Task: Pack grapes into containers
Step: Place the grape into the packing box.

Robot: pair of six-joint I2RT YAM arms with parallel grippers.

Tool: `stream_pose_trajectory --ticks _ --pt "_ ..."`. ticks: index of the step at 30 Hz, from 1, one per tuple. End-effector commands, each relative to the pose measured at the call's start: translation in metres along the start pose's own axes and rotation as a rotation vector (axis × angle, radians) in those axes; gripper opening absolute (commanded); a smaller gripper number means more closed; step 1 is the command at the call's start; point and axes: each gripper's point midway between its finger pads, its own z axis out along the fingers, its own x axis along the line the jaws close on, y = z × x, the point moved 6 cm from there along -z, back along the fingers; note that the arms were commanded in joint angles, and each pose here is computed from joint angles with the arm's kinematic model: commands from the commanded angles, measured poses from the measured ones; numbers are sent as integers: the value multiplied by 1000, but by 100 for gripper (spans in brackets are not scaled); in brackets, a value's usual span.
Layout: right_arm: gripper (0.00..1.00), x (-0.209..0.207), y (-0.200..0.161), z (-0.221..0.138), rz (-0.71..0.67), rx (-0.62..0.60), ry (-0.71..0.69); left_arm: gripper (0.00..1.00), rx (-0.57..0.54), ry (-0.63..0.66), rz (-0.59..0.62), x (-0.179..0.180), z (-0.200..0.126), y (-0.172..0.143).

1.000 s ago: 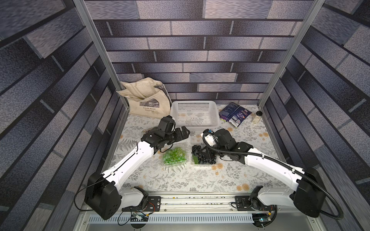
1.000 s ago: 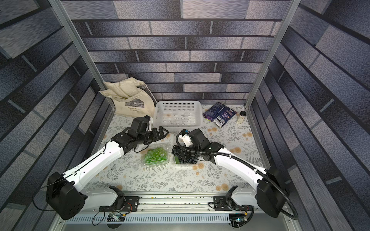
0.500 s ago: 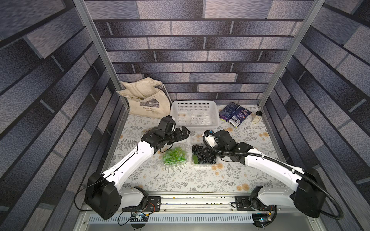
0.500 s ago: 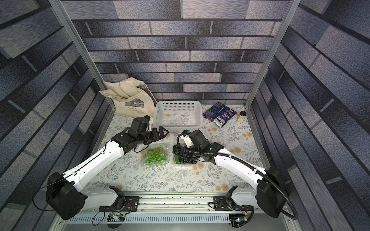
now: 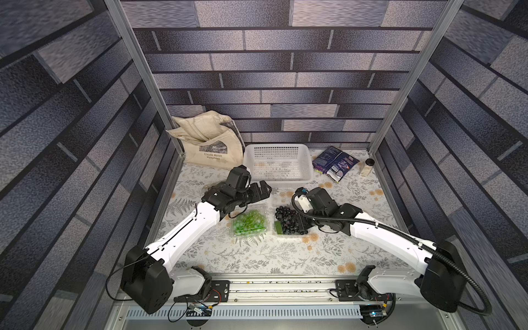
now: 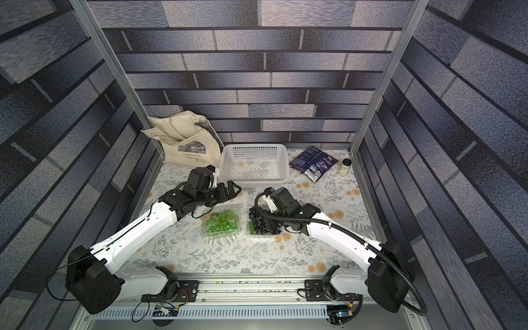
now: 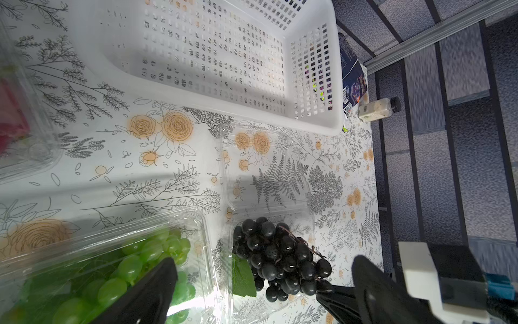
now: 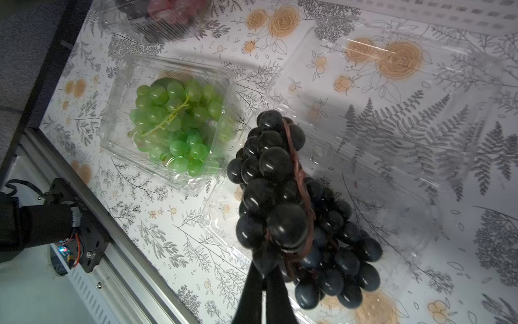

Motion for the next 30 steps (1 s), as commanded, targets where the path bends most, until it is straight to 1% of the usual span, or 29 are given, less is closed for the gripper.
stream_pose_trajectory --ticks 1,9,15,18,23,27,30 --pt "0 5 -1 6 -1 -7 34 99 -16 6 -4 0 -5 -2" --pt "0 2 -13 19 25 19 51 100 -11 15 1 2 -5 -5" --pt "0 -8 -25 31 54 64 14 100 -5 12 -2 1 -2 -5" --pt "0 -15 -30 31 65 72 -32 100 -3 11 1 1 -1 -6" --pt "0 -24 -34 20 66 85 -139 100 -2 12 1 1 0 -5" --pt "0 -36 -41 15 67 129 -250 100 1 5 1 -1 2 -5" --pt "0 -40 -45 13 69 144 -287 100 5 6 3 -1 3 -5"
